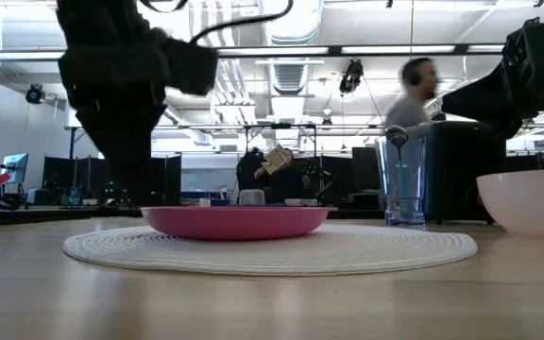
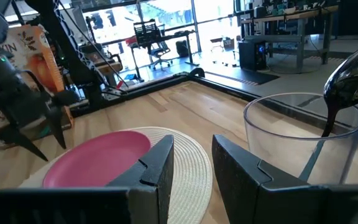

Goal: Arrange a breakfast setting
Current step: Adjust the pink plate on the white mat

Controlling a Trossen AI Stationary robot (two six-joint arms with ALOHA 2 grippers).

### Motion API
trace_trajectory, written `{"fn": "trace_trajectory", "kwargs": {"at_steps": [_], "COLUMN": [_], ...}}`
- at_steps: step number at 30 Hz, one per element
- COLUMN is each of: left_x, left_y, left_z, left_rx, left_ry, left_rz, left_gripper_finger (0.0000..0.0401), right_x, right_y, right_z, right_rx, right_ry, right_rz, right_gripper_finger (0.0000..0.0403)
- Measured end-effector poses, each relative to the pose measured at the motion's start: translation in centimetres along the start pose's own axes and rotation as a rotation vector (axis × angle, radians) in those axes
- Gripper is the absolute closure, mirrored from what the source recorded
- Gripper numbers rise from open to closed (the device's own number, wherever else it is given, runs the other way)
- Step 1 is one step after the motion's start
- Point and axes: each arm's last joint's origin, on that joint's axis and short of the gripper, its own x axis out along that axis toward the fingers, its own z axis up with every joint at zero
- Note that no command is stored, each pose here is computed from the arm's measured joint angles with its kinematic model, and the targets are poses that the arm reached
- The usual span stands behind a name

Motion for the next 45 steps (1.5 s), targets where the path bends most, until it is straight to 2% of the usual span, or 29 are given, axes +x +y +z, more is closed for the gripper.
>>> {"fn": "trace_trajectory", "kwargs": {"at_steps": [8, 14, 20, 26, 30, 34, 38, 45], "left_x": [-2.7, -5.6, -8.2, -9.0, -8.9, -8.6, -8.3, -7.6], "left_y": [0.2, 2.9, 6.4, 8.9, 9.4, 9.4, 9.4, 10.1], "left_z": [-1.0, -2.2, -3.9, -5.5, -5.9, -6.0, -5.8, -5.5], "left_rx": [0.122, 0.126, 0.009, -0.12, -0.078, 0.031, 0.04, -0.145], "left_ry": [0.004, 0.027, -0.072, -0.219, -0.308, -0.399, -0.48, -0.454], "left_rz": [0.123, 0.169, 0.125, -0.004, -0.128, -0.198, -0.165, -0.116], "left_gripper_finger": [0.0241, 0.0241, 0.0241, 0.0241, 0.0241, 0.0241, 0.0241, 0.0241], "right_x": [0.0, 0.0, 0.0, 0.0, 0.0, 0.0, 0.0, -0.1], "right_y": [0.0, 0.0, 0.0, 0.0, 0.0, 0.0, -0.1, 0.0], "right_z": [0.0, 0.0, 0.0, 0.0, 0.0, 0.0, 0.6, 1.4], "right_rx": [0.0, 0.0, 0.0, -0.04, -0.053, -0.054, -0.043, -0.006], "right_ry": [0.0, 0.0, 0.0, 0.0, 0.0, -0.002, -0.059, -0.125], "right_rz": [0.0, 0.0, 0.0, 0.0, 0.0, -0.001, -0.054, -0.051], "right_gripper_finger": [0.0303, 0.0303, 0.0303, 0.0303, 0.0303, 0.0303, 0.0303, 0.0303]}}
